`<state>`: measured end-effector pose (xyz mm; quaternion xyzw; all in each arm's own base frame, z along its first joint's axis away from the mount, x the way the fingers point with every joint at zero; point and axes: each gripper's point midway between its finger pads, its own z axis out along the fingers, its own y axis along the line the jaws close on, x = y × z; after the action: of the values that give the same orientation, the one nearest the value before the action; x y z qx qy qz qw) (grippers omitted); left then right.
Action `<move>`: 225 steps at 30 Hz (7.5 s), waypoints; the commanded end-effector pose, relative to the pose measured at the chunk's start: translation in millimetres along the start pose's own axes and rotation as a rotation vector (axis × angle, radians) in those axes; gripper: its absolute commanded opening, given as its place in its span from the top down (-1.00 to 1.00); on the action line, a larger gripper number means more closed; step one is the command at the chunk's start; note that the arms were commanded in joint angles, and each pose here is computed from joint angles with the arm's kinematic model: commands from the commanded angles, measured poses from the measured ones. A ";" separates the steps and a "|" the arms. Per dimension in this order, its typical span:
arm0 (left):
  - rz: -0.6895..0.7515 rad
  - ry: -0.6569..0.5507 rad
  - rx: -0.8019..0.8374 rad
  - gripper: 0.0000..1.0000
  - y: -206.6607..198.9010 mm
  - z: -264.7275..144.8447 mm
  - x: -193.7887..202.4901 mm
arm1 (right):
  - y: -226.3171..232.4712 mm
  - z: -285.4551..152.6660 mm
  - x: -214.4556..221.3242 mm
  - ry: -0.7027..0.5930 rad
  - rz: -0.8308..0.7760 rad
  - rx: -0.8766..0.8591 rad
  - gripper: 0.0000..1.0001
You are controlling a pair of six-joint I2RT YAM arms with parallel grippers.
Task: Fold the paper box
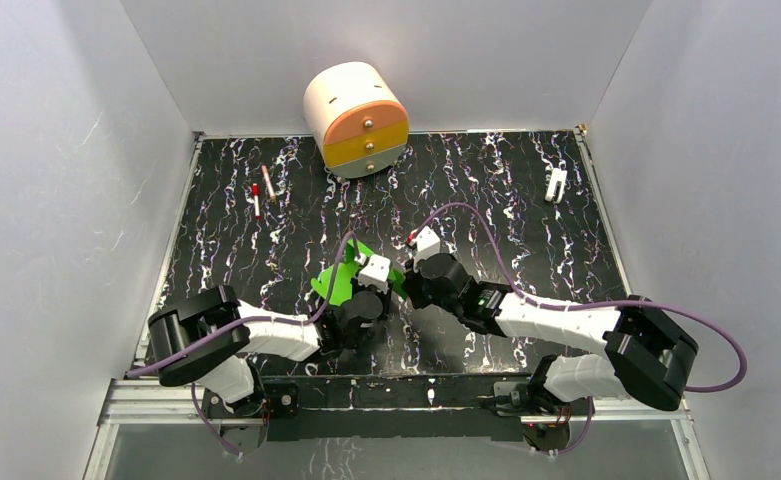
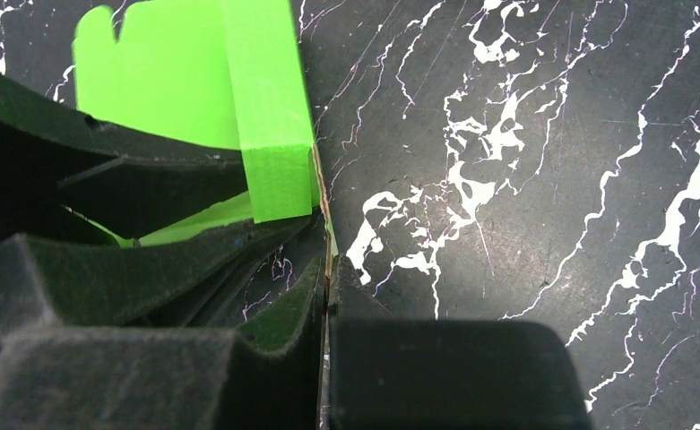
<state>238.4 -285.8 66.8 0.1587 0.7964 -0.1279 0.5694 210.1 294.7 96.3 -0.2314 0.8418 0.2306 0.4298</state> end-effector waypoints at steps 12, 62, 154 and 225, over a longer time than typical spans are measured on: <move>-0.258 0.085 -0.043 0.41 29.9 7.7 15.4 | 12.5 3.9 -11.7 -0.081 -0.088 -0.074 1.00; -1.266 0.007 0.184 0.22 62.2 -14.4 -50.1 | -10.5 41.7 19.2 -0.129 -0.224 -0.002 1.00; -1.403 -0.003 0.246 0.71 44.0 -25.5 -27.3 | -14.9 54.1 3.3 -0.263 -0.144 0.124 1.00; -0.844 0.268 0.233 0.51 61.3 -7.8 -9.7 | -6.5 80.4 -1.0 -0.159 -0.199 0.131 0.96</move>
<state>284.3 -210.1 85.1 -0.1388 0.8268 -0.3815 0.3893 264.9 292.9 33.9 -0.2504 0.8190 0.0749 0.5108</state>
